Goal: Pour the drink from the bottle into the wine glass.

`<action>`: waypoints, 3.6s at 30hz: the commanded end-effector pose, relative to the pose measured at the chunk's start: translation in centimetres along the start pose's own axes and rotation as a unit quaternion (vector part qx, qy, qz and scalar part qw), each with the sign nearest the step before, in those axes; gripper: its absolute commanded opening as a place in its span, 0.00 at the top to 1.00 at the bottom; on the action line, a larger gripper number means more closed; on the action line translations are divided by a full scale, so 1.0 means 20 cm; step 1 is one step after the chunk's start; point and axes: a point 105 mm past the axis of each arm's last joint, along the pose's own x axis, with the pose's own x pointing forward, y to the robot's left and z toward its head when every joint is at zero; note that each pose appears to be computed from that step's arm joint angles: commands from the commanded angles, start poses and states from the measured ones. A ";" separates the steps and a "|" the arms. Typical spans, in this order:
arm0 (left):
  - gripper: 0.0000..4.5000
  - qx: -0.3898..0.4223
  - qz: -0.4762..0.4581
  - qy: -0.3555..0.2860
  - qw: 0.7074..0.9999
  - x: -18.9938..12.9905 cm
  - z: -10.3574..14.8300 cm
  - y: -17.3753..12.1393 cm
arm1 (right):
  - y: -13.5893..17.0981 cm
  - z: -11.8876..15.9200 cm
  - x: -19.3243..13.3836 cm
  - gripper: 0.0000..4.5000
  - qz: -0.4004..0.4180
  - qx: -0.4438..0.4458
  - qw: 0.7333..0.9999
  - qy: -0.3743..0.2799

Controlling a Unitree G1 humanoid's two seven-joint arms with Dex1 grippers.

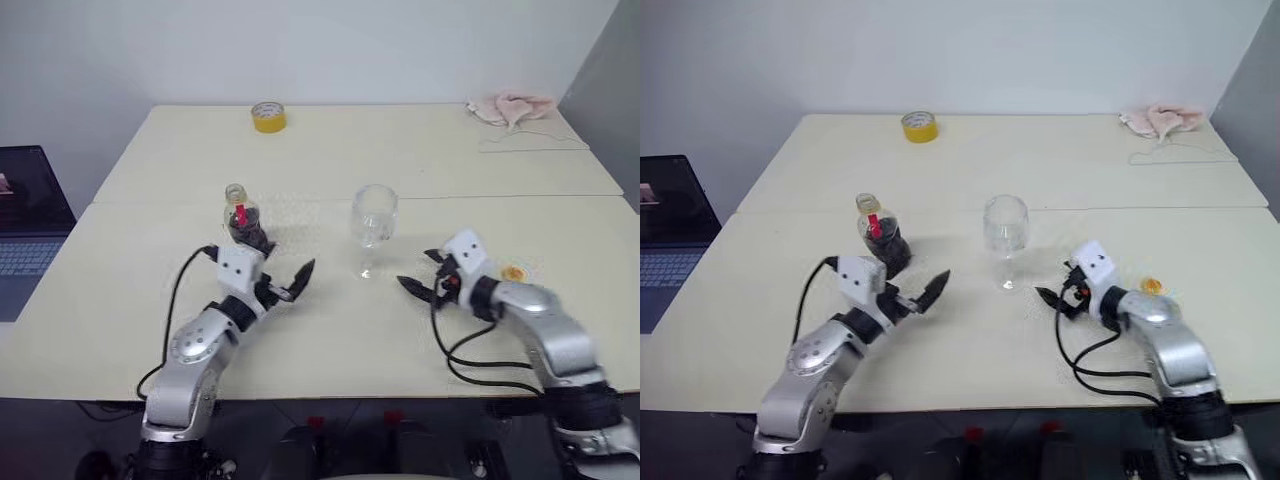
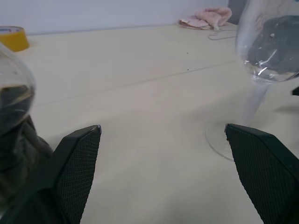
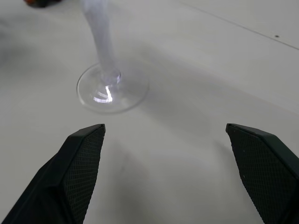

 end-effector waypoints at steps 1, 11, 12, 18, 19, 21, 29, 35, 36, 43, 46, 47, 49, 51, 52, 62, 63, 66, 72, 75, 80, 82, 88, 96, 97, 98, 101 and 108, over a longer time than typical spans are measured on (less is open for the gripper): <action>0.00 0.013 0.021 -0.010 1.000 -0.07 0.03 0.06 | -0.01 0.04 -0.17 0.02 0.042 -0.011 0.999 0.026; 0.00 0.001 0.119 -0.036 0.992 -0.17 0.02 0.21 | -0.17 0.64 -0.56 0.02 0.048 -0.100 0.987 -0.119; 0.00 0.001 0.117 -0.035 0.993 -0.16 0.02 0.21 | -0.15 0.67 -0.55 0.02 0.059 -0.108 0.984 -0.127; 0.00 0.005 0.120 -0.037 0.992 -0.14 0.04 0.24 | -0.03 0.76 -0.50 0.02 0.111 -0.143 0.974 -0.138; 0.00 0.005 0.121 -0.037 0.992 -0.13 0.04 0.24 | -0.02 0.76 -0.50 0.02 0.112 -0.144 0.974 -0.136; 0.00 0.012 0.117 -0.037 0.992 -0.12 0.05 0.23 | 0.00 0.74 -0.47 0.02 0.117 -0.145 0.974 -0.129; 0.00 0.040 0.139 -0.025 0.989 -0.06 0.08 0.29 | -0.01 0.70 -0.45 0.02 0.113 -0.146 0.976 -0.115; 0.00 0.043 0.145 -0.013 0.988 -0.01 0.06 0.32 | -0.01 0.71 -0.44 0.02 0.107 -0.145 0.977 -0.117; 0.00 0.047 0.146 -0.011 0.988 0.00 0.06 0.33 | -0.01 0.71 -0.44 0.02 0.105 -0.145 0.977 -0.117; 0.00 0.066 0.133 -0.017 0.989 0.08 0.08 0.34 | -0.01 0.71 -0.44 0.02 0.106 -0.147 0.977 -0.112; 0.00 0.069 0.125 -0.015 0.990 0.10 0.07 0.35 | -0.01 0.69 -0.44 0.02 0.107 -0.149 0.977 -0.106; 0.00 0.070 0.124 -0.016 0.990 0.11 0.07 0.35 | 0.00 0.69 -0.44 0.02 0.108 -0.149 0.977 -0.106; 0.00 0.072 0.121 -0.017 0.990 0.12 0.07 0.35 | 0.01 0.69 -0.45 0.02 0.115 -0.151 0.976 -0.107; 0.00 0.074 0.119 -0.019 0.990 0.14 0.07 0.36 | 0.03 0.67 -0.45 0.02 0.123 -0.157 0.975 -0.102; 0.00 0.075 0.118 -0.019 0.990 0.14 0.07 0.36 | 0.03 0.66 -0.45 0.02 0.128 -0.162 0.973 -0.099; 0.00 0.082 0.108 -0.027 0.990 0.24 0.04 0.39 | 0.08 0.56 -0.49 0.02 0.161 -0.149 0.967 -0.132; 0.00 0.082 0.107 -0.027 0.990 0.25 0.04 0.39 | 0.09 0.57 -0.50 0.02 0.161 -0.148 0.966 -0.136; 0.00 0.083 0.103 -0.028 0.991 0.26 0.03 0.39 | 0.09 0.58 -0.50 0.02 0.160 -0.148 0.966 -0.142; 0.04 0.080 0.084 -0.031 0.993 0.29 0.01 0.37 | 0.09 0.59 -0.51 0.00 0.148 -0.149 0.967 -0.142; 0.20 0.080 0.079 -0.034 0.993 0.30 0.01 0.36 | 0.09 0.59 -0.51 0.00 0.143 -0.149 0.968 -0.142; 0.57 0.086 0.074 -0.039 0.993 0.32 0.02 0.36 | 0.07 0.59 -0.52 0.00 0.131 -0.149 0.970 -0.139; 0.70 0.086 0.075 -0.041 0.993 0.32 0.03 0.36 | 0.07 0.58 -0.52 0.00 0.128 -0.149 0.971 -0.137; 0.79 0.085 0.080 -0.072 0.990 0.36 0.13 0.35 | 0.05 0.57 -0.53 0.00 0.115 -0.147 0.973 -0.132; 0.79 0.055 0.076 -0.123 0.988 0.49 0.31 0.21 | 0.01 0.54 -0.55 0.00 0.090 -0.139 0.978 -0.123; 0.79 0.043 0.074 -0.127 0.988 0.51 0.32 0.18 | 0.01 0.54 -0.56 0.00 0.088 -0.137 0.979 -0.122; 0.79 0.025 0.069 -0.131 0.989 0.53 0.32 0.15 | 0.01 0.53 -0.56 0.00 0.086 -0.136 0.980 -0.122; 0.79 0.010 0.043 -0.132 0.990 0.58 0.32 0.03 | 0.00 0.52 -0.56 0.00 0.079 -0.132 0.981 -0.119; 0.79 0.012 0.021 -0.131 0.991 0.63 0.37 -0.03 | 0.00 0.50 -0.57 0.00 0.067 -0.131 0.982 -0.115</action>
